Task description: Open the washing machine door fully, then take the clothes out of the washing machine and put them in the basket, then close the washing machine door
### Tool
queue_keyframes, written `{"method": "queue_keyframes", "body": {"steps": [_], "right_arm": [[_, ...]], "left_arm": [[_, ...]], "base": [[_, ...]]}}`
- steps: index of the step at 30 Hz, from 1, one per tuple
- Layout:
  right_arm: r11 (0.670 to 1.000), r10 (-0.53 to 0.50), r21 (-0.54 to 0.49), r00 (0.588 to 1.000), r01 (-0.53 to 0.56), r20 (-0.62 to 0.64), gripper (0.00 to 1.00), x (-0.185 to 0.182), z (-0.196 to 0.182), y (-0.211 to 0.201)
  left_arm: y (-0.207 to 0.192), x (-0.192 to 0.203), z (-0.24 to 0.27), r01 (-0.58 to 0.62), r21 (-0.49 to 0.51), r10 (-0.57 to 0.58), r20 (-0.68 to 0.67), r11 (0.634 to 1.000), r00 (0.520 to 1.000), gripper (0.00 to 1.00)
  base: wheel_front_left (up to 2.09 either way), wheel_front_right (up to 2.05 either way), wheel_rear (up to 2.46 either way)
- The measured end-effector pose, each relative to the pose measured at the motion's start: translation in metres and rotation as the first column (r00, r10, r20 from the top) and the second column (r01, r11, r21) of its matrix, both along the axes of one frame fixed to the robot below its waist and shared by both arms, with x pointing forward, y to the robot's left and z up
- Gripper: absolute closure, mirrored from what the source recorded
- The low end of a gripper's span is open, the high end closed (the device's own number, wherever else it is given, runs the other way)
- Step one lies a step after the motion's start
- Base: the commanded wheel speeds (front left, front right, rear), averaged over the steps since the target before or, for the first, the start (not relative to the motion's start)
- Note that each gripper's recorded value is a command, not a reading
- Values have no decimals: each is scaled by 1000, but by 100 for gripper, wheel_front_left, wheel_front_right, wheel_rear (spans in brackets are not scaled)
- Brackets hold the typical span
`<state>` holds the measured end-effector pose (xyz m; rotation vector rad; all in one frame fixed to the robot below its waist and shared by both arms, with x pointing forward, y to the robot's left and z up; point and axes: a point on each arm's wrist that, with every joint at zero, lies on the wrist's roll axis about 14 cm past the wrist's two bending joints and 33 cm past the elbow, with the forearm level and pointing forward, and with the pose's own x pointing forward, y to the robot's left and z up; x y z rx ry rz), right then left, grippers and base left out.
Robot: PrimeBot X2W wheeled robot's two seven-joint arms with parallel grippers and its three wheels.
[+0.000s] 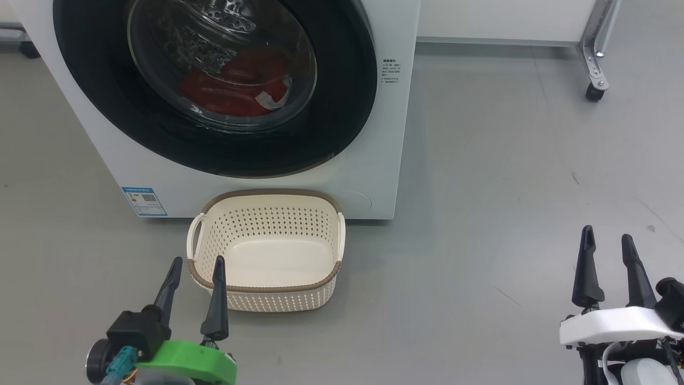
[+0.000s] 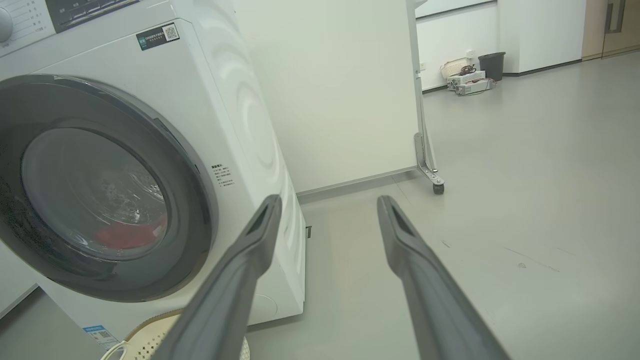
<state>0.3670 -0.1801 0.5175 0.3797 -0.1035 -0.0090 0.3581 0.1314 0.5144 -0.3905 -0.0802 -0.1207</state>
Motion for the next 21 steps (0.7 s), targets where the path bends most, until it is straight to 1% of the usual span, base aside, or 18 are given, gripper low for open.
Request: {"method": "queue_keyframes", "body": {"steps": [2,6,12,21], "right_arm": [[1000,2,-10,1000,-2,-10,0,0,-3,1],[1000,8,-15,1000,-9,-28,0,-1,-9,4],[999,24,-34,998,-26,-53,0,-3,-16,10],[998,20,-50,995,-25,-98,0,-5,-28,11]], "left_arm": [[-3,-1,-5,9,33,-9,-12,999,1000,0],[-3,-2,-17,1,45,1,-54,999,999,0],[-5,-5,-33,0,51,5,-106,999,994,0],[-6,-9,-49,-3,53,12,-163,999,987,0]], "base": [[0,0,0],[0,0,0],[0,0,0],[0,0,0]]}}
